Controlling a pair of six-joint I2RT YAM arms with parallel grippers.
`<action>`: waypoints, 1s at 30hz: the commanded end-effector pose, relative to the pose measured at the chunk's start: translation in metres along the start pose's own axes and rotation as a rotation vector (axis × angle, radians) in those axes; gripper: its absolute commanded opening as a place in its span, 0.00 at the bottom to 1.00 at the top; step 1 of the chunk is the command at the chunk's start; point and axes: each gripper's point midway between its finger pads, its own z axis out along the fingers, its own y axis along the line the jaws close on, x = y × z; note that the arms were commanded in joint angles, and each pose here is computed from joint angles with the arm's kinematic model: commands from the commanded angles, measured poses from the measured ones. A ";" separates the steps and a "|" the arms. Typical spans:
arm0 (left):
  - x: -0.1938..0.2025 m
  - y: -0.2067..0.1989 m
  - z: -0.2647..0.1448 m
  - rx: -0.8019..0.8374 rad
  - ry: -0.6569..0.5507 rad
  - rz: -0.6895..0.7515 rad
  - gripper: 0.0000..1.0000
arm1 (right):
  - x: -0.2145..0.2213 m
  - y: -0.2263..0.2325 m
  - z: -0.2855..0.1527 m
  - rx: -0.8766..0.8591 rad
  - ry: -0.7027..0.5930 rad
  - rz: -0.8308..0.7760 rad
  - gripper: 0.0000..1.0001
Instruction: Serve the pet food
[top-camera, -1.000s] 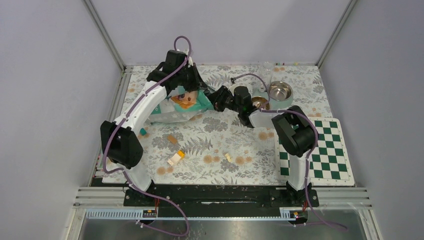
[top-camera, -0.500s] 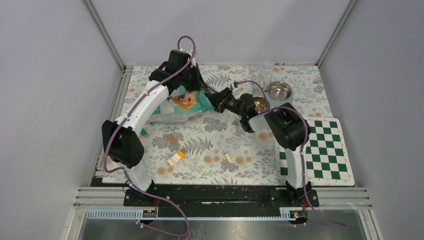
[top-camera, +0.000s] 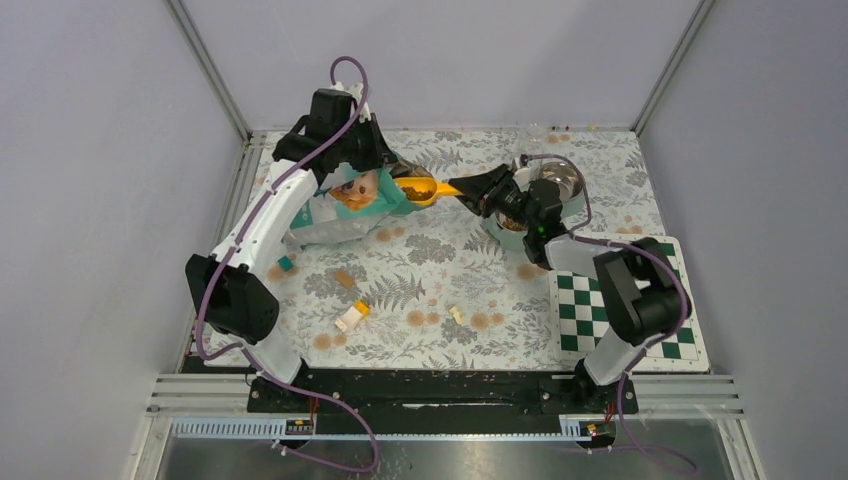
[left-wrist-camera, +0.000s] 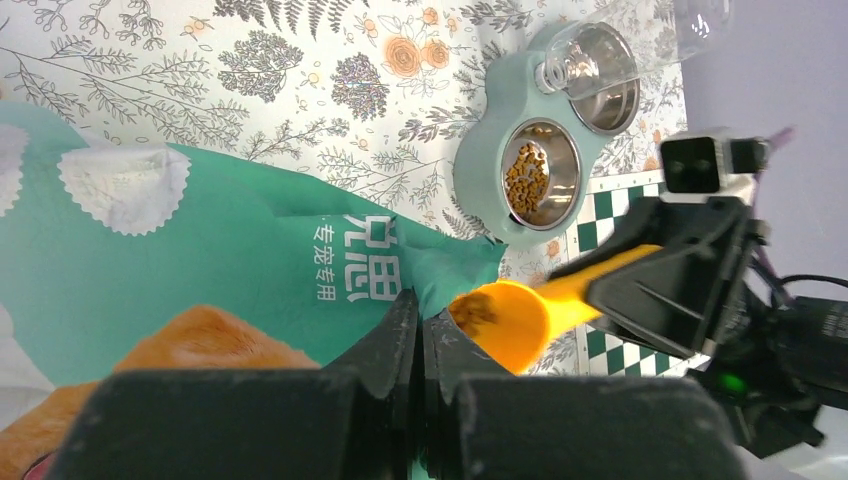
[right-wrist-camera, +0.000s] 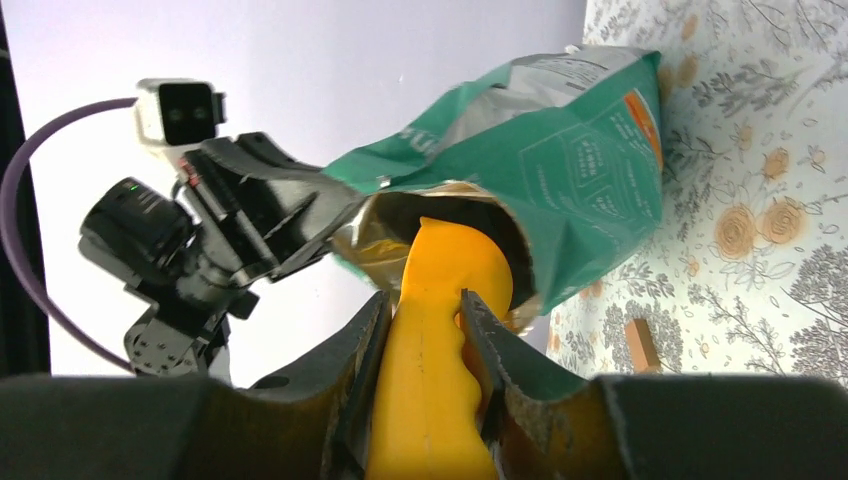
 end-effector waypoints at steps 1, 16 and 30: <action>-0.050 -0.039 -0.040 0.115 -0.184 0.077 0.00 | 0.008 0.034 -0.018 -0.017 0.023 -0.078 0.00; -0.067 -0.032 -0.061 0.104 -0.240 0.070 0.00 | -0.012 0.060 -0.039 -0.026 -0.050 -0.172 0.00; -0.068 -0.003 -0.052 0.039 -0.247 -0.050 0.00 | -0.043 0.077 -0.080 -0.199 -0.151 -0.071 0.00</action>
